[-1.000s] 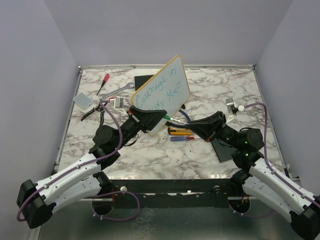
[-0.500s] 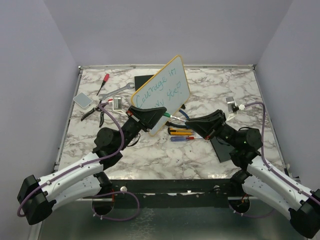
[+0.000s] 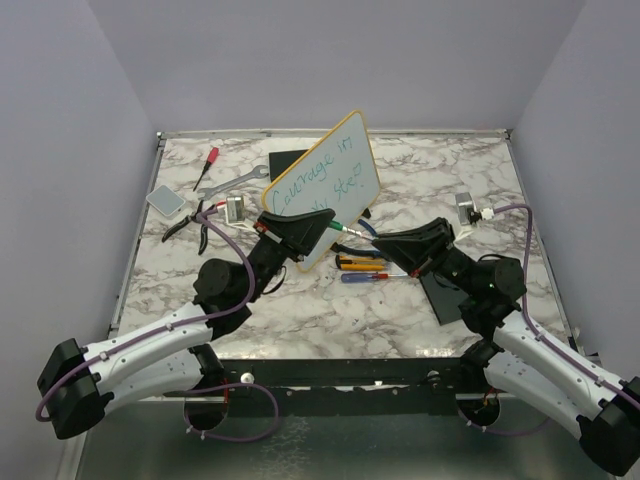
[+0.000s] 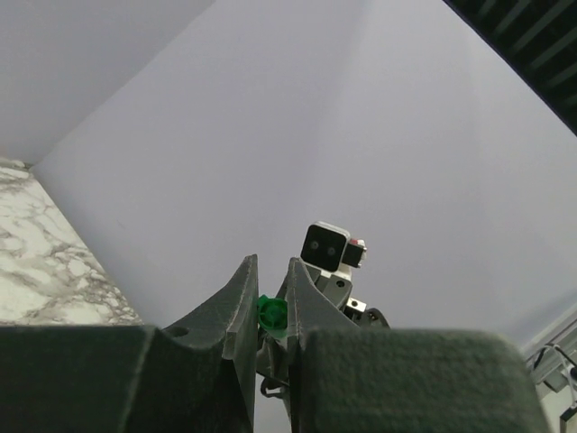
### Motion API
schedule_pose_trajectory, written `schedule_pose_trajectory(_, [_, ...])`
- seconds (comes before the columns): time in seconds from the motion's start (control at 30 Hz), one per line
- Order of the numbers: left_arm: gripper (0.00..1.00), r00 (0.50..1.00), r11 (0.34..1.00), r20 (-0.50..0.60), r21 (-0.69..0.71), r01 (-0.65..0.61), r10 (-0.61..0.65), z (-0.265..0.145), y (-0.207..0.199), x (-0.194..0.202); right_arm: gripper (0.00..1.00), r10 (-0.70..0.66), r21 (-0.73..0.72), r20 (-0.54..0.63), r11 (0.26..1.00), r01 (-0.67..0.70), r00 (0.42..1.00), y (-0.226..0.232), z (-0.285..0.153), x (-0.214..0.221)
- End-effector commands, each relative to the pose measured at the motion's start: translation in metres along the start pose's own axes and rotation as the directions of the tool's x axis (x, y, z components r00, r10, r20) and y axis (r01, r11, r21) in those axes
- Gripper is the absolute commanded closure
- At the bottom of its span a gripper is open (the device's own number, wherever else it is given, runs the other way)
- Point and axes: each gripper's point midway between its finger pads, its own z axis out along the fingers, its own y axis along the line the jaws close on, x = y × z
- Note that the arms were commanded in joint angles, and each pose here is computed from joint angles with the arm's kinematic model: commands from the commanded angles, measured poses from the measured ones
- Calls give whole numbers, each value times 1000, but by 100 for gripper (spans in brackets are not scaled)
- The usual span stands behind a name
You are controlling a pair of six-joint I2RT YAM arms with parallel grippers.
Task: Write a sentence on the whiteboard
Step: Close the whiteboard marker at the center of the board, then place the whiteboard marker at the center of the board.
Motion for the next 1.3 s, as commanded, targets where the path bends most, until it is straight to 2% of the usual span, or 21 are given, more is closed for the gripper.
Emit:
schedule_pose_trajectory(0.0, [100,914,995,-404,-82,-65,27,-40,37,98,99,9,127,-6,992,-8,1000,-26,0,6])
schedule_pose_trajectory(0.07, [98,912,984,-405,-122,-132,72,-40,46,90,99,-10,192,-2,981,10,1000,-31,-7,3])
schedule_pose_trajectory(0.17, [75,897,960,-418,-165,-227,140,-41,57,79,99,-49,329,-13,943,50,999,-45,-25,-2])
schedule_pose_trajectory(0.3, [42,837,910,-496,-193,-368,233,-38,67,67,99,-97,515,-48,850,108,994,-66,-57,-7])
schedule_pose_trajectory(0.37, [30,814,884,-517,-209,-418,263,-39,74,59,99,-100,570,-101,810,140,990,-74,-70,-2])
schedule_pose_trajectory(0.43, [22,808,865,-517,-227,-448,282,-40,79,48,100,-70,625,-145,767,146,987,-84,-83,8])
schedule_pose_trajectory(0.6, [13,764,822,-559,-232,-519,324,-42,89,31,100,49,697,-302,693,185,952,-110,-103,50])
schedule_pose_trajectory(0.7, [10,715,801,-611,-210,-561,341,-41,94,31,99,167,687,-408,704,182,898,-117,-107,86])
schedule_pose_trajectory(0.77, [10,701,790,-624,-211,-576,345,-41,100,30,99,221,660,-456,734,161,862,-119,-105,107])
schedule_pose_trajectory(0.87, [9,697,784,-630,-219,-581,341,-38,108,28,99,281,559,-515,826,69,810,-106,-95,137])
schedule_pose_trajectory(0.97, [9,693,794,-642,-211,-570,327,-35,114,32,99,341,528,-543,850,-4,768,-104,-92,159])
schedule_pose_trajectory(1.1, [9,686,782,-644,-213,-586,338,-32,122,32,97,379,556,-551,831,-13,744,-116,-96,174])
schedule_pose_trajectory(1.23, [8,675,770,-651,-212,-602,348,-30,128,30,88,435,657,-527,753,26,730,-138,-107,184])
schedule_pose_trajectory(1.27, [8,674,767,-652,-215,-604,348,-30,130,30,84,460,685,-532,727,42,711,-142,-115,189])
